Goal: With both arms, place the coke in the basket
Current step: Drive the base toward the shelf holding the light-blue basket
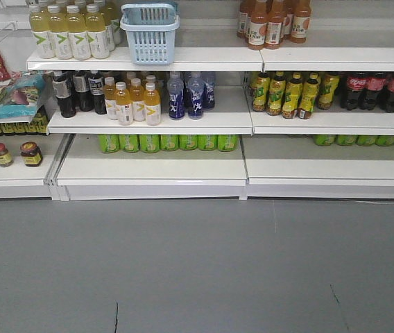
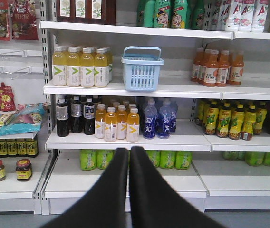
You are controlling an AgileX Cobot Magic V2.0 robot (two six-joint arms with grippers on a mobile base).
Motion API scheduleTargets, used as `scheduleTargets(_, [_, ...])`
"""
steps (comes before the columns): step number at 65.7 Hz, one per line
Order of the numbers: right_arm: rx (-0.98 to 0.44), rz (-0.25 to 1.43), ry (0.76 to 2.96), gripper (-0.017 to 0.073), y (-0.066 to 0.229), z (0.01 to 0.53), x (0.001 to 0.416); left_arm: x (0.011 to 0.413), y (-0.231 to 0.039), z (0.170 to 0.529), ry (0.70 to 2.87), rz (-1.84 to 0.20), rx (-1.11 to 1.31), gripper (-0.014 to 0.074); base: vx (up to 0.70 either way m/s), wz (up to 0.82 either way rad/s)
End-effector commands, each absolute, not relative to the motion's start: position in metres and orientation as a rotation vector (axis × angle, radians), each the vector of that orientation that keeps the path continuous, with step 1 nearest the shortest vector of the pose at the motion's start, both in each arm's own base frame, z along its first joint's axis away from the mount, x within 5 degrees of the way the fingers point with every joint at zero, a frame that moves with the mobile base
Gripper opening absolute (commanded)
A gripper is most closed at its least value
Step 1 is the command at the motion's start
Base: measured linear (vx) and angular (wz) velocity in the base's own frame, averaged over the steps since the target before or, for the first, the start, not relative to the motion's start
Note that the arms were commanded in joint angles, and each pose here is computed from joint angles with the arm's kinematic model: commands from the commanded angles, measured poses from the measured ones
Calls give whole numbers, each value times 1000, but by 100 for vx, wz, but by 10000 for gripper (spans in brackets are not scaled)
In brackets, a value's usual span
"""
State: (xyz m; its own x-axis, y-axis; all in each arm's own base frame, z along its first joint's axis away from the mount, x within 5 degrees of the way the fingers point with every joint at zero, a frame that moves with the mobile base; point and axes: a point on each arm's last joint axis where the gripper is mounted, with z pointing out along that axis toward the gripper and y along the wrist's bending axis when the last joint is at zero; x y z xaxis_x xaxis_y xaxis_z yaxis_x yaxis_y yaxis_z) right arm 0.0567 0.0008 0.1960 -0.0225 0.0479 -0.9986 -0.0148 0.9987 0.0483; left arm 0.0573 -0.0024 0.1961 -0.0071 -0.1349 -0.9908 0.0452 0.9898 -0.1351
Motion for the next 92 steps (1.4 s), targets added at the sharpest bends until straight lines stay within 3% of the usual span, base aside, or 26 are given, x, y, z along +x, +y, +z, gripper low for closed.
scheduleTargets(1, [16, 37, 1514, -5, 1, 201, 56, 54, -3, 212, 1462, -175, -72, -6, 0, 0])
scheduleTargets(92, [19, 40, 1515, -5, 1, 201, 56, 54, -3, 212, 1462, -175, -72, -6, 5, 1])
